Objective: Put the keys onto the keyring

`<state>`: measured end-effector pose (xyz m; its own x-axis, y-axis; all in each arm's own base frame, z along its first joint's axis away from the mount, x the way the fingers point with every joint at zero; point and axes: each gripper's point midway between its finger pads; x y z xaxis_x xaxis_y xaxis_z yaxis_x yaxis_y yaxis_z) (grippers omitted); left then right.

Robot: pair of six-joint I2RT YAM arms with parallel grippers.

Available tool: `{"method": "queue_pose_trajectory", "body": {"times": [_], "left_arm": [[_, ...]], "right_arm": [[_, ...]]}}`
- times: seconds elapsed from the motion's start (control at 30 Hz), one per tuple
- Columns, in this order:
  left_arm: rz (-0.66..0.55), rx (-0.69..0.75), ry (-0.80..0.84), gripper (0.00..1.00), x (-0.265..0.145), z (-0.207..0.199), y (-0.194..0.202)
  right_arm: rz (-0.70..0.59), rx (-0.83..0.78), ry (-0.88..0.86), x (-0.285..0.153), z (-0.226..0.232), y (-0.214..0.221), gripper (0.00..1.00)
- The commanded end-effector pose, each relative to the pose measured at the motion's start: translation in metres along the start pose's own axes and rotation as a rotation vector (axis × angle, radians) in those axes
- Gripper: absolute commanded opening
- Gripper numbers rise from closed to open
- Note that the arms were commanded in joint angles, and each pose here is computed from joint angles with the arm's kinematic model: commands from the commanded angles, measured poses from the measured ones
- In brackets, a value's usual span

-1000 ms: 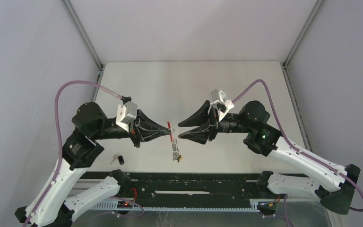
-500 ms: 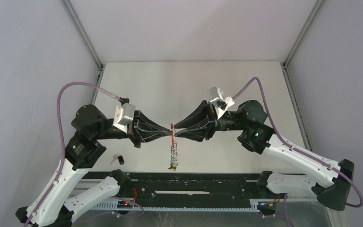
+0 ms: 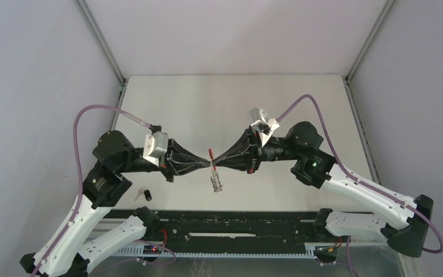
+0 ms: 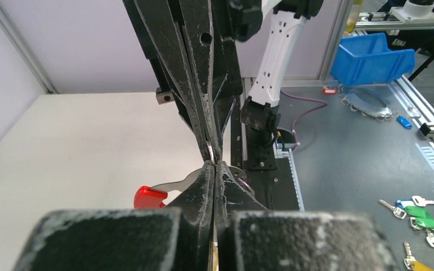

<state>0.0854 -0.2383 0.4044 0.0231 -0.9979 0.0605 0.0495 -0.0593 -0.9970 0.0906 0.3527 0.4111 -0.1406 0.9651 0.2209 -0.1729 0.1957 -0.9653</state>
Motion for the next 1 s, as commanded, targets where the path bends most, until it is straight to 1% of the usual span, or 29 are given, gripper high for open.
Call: {"method": "queue_pose_trajectory", "body": {"times": [0.0,0.2,0.23,0.3,0.33,0.37,0.43,0.53,0.7,0.8,0.97], "left_arm": [[0.104,0.051,-0.044,0.0,-0.004,0.013,0.035],[0.15,0.068,-0.048,0.0,-0.006,0.016,0.05],[0.158,0.07,-0.045,0.05,-0.007,0.015,0.051],[0.185,0.073,-0.034,0.24,-0.01,0.012,0.054],[0.196,0.08,-0.026,0.3,-0.011,0.011,0.055],[0.207,0.08,-0.02,0.33,-0.012,0.009,0.055],[0.22,0.078,-0.003,0.37,-0.014,0.006,0.054],[0.227,0.081,0.017,0.37,-0.014,0.003,0.051],[0.208,0.106,0.026,0.36,-0.014,0.0,0.039],[0.204,0.098,0.046,0.35,-0.014,-0.004,0.039],[0.204,0.067,0.089,0.34,-0.013,-0.012,0.044]], "right_arm": [[0.061,-0.031,0.068,-0.01,0.004,-0.014,0.0],[0.256,0.031,0.17,-0.02,0.003,0.009,0.0],[0.304,0.037,0.19,-0.021,0.003,0.013,0.0],[0.399,0.045,0.234,-0.025,0.002,0.021,0.0],[0.438,0.032,0.25,-0.025,0.003,0.019,0.0],[0.487,0.027,0.268,-0.027,0.001,0.024,0.0],[0.572,0.023,0.281,-0.03,0.002,0.03,0.0],[0.673,0.024,0.304,-0.032,0.001,0.038,0.0],[0.802,0.019,0.345,-0.034,-0.006,0.051,0.0],[0.83,0.004,0.352,-0.031,-0.009,0.053,0.0],[0.801,-0.008,0.323,-0.021,-0.008,0.051,0.0]]}}
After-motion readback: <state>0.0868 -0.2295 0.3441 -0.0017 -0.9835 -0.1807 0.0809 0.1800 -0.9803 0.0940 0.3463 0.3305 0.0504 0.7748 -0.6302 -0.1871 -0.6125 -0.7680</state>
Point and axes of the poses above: each gripper's point midway between its finger pads, its own x axis out along the fingers, its own z axis along the line the jaws close on, y = z × x, and after that the axes turned 1 degree about x, right-handed
